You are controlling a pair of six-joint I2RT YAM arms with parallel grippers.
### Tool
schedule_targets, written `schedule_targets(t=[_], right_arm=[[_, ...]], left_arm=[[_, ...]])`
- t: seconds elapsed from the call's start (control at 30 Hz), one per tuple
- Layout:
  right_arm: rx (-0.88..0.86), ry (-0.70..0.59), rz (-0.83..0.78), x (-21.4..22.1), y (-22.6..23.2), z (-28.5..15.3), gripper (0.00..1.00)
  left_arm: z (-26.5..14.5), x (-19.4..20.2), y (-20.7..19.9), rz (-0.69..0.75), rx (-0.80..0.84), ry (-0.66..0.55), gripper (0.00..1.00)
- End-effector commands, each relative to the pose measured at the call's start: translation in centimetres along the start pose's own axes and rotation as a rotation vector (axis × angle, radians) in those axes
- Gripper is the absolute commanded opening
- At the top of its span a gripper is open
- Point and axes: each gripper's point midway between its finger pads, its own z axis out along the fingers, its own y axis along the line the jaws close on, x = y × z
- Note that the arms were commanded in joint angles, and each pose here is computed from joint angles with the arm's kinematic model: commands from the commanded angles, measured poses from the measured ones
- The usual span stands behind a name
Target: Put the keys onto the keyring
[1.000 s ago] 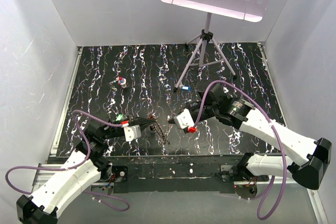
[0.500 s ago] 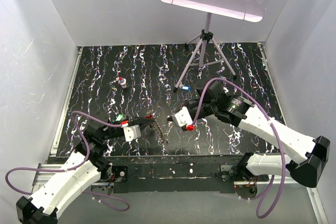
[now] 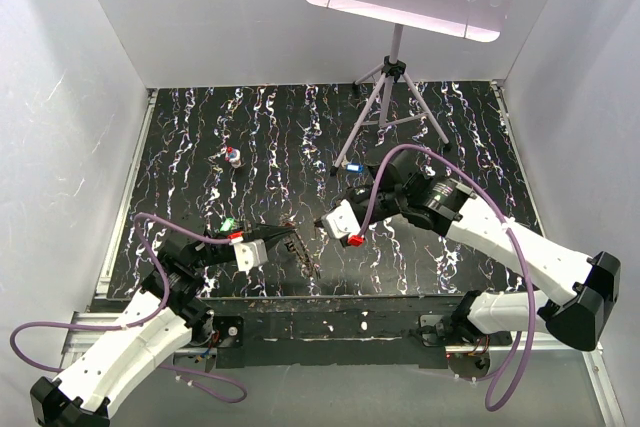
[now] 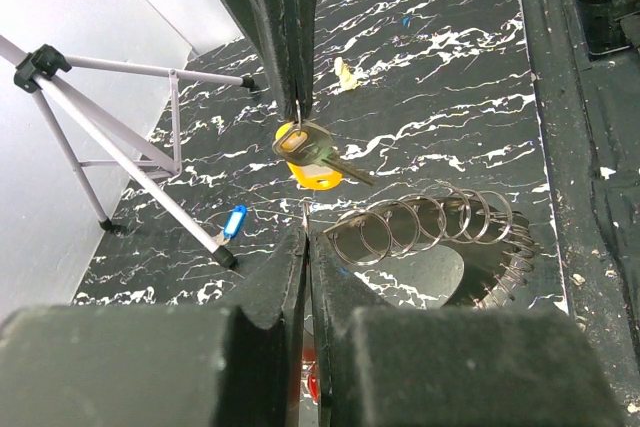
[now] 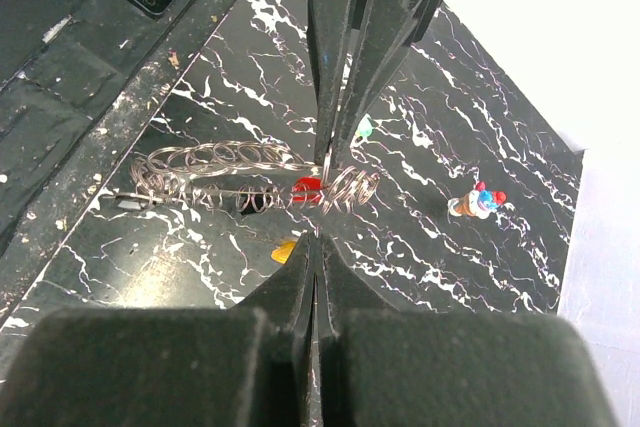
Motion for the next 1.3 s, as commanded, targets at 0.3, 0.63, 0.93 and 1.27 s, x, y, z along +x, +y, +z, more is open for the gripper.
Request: schedule_targets(t=[0.3, 0.63, 0.93, 1.27], right_arm=[[0.035, -0.032, -0.062, -1.9, -1.9, -0.5, 0.01], [0.030, -0.064, -0.038, -2.4, -2.2, -0.3, 0.01], [0.026, -0.070, -0.019, -1.9, -2.7, 0.5, 0.01], [0.036, -0.082, -0.005, -1.8, -3.3, 1.1, 0.01]], left_arm=[[0.0, -1.6, 0.7, 0.046, -0.005, -0.040, 0.00], [0.0, -1.4, 0.8, 0.050, -0.014, -0.031, 0.00], [0.1, -1.4, 0.8, 0.044, -0.015, -0.033, 0.00], [0.1, -1.3, 1.5, 0.037, -0.051, -0.028, 0.00]])
